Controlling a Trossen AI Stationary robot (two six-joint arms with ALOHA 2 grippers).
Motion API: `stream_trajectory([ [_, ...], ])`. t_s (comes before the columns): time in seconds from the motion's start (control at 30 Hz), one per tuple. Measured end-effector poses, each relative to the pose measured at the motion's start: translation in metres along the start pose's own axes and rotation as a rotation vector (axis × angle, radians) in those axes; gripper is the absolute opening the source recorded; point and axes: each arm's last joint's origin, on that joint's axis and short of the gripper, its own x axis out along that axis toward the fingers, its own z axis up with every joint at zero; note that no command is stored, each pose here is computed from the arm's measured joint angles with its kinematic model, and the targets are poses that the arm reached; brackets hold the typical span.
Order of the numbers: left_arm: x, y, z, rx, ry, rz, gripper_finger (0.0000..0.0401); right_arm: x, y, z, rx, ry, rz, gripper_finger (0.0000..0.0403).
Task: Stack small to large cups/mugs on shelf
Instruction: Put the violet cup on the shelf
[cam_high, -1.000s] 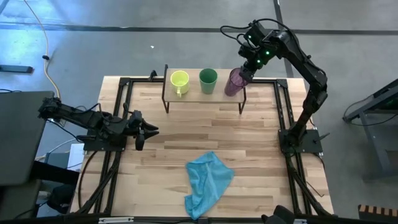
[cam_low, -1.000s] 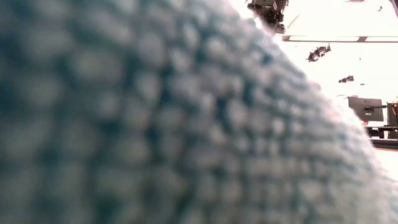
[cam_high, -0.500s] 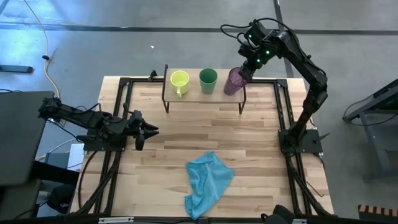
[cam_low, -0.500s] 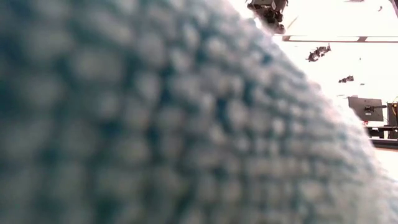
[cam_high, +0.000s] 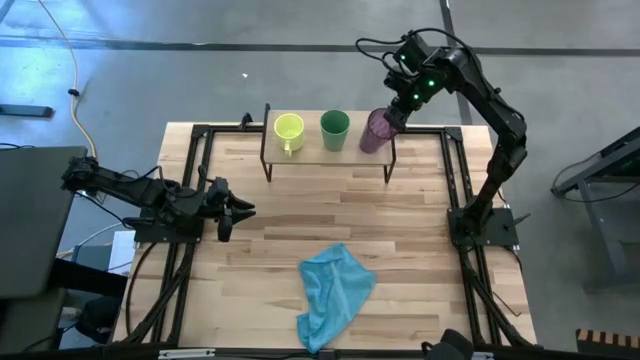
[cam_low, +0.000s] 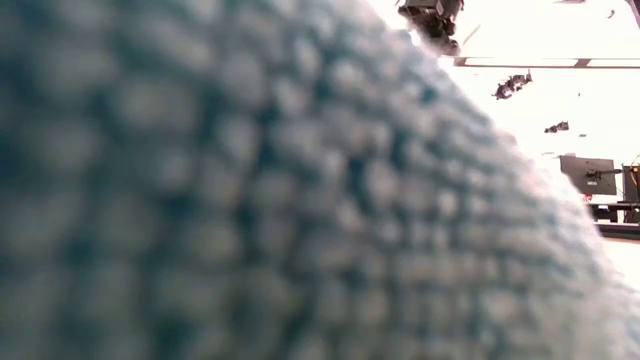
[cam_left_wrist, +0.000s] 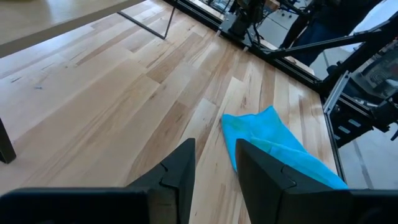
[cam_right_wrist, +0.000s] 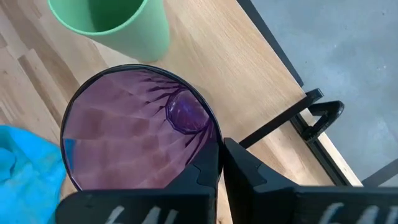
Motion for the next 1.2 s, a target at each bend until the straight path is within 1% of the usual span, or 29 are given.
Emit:
stream_trajectory([
  [0.1,0.0,0.0,-0.0001,0.0,0.0,0.0,0.0104,-0.0002,-0.001,-0.0004,0.005,0.002,0.006,0.0005],
  [0.4,0.0,0.0001,-0.0001,0.0,0.0,0.0,0.0104,-0.0002,-0.0009,-0.0005,0.007,0.002,0.011,0.0039],
  [0.97,0.0,0.0,-0.0001,0.0,0.0,0.0,0.0104,-0.0002,-0.0011,0.0018,0.003,-0.021,0.007,0.0042],
  [1.2,0.0,0.0,-0.0001,0.0,0.0,-0.001,0.0104,0.0007,-0.0019,0.0018,0.014,-0.013,-0.012,0.0042],
])
